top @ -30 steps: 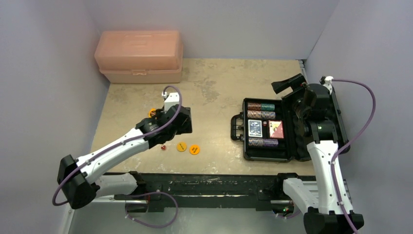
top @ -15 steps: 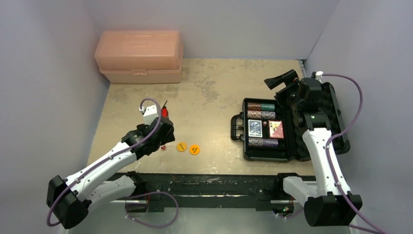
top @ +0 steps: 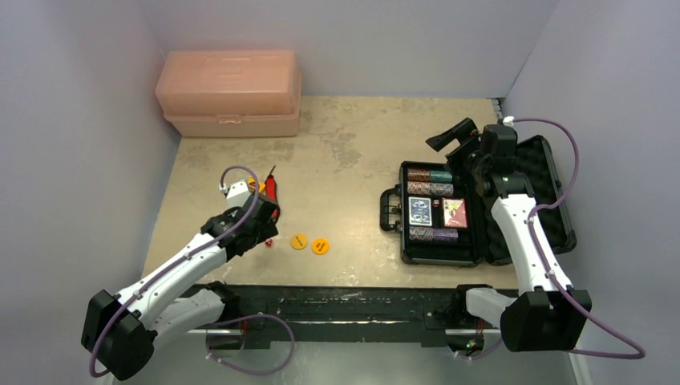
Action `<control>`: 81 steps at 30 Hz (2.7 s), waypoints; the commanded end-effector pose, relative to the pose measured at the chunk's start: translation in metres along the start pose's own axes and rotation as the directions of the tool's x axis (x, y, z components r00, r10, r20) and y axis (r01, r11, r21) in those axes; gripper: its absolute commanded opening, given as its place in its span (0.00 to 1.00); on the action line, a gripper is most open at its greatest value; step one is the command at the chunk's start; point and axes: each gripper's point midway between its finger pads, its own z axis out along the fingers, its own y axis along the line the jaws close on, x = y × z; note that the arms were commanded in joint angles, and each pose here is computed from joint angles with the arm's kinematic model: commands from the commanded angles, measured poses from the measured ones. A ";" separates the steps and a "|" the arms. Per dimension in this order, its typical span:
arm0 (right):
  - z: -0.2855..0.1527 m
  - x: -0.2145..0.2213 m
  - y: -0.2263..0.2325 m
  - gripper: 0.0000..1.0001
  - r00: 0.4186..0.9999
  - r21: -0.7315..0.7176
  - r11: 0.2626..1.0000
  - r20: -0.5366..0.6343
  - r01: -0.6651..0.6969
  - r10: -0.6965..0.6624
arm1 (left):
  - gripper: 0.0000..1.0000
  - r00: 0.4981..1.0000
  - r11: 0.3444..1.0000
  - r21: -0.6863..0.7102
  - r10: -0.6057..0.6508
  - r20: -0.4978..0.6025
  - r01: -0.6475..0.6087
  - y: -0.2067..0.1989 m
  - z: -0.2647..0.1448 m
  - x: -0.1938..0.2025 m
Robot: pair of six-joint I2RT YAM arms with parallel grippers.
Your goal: Pack up texas hold em set
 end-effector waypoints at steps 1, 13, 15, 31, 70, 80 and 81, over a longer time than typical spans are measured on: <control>0.004 0.008 0.001 0.99 0.999 -0.018 1.000 -0.042 0.022 -0.023 | 0.62 0.998 0.999 0.011 -0.045 -0.033 0.045 -0.005 0.009 0.002; 0.001 0.002 -0.003 0.99 0.997 0.007 0.997 -0.017 0.071 -0.071 | 0.45 0.991 0.998 0.029 -0.052 -0.122 0.056 -0.019 0.032 0.012; 0.000 0.001 -0.005 0.99 0.997 0.013 0.997 -0.011 0.080 -0.080 | 0.44 0.989 0.998 0.022 -0.052 -0.139 0.056 -0.020 0.035 0.015; 0.011 0.004 -0.010 0.99 0.994 0.034 0.994 -0.042 0.102 -0.100 | 0.35 0.976 0.998 -0.043 -0.062 -0.211 0.054 -0.019 0.052 0.033; 0.000 0.002 -0.010 0.99 0.993 0.034 0.993 -0.022 0.116 -0.115 | 0.04 0.966 1.000 0.010 0.001 -0.259 0.001 -0.023 0.042 0.037; -0.013 -0.001 -0.006 0.99 0.994 0.023 0.994 0.006 0.106 -0.106 | 0.00 0.979 0.995 0.085 0.064 -0.194 -0.048 -0.029 0.029 0.018; -0.014 0.000 -0.007 0.99 0.994 0.023 0.994 0.008 0.106 -0.106 | 0.00 0.981 0.994 0.097 0.070 -0.181 -0.053 -0.031 0.026 0.013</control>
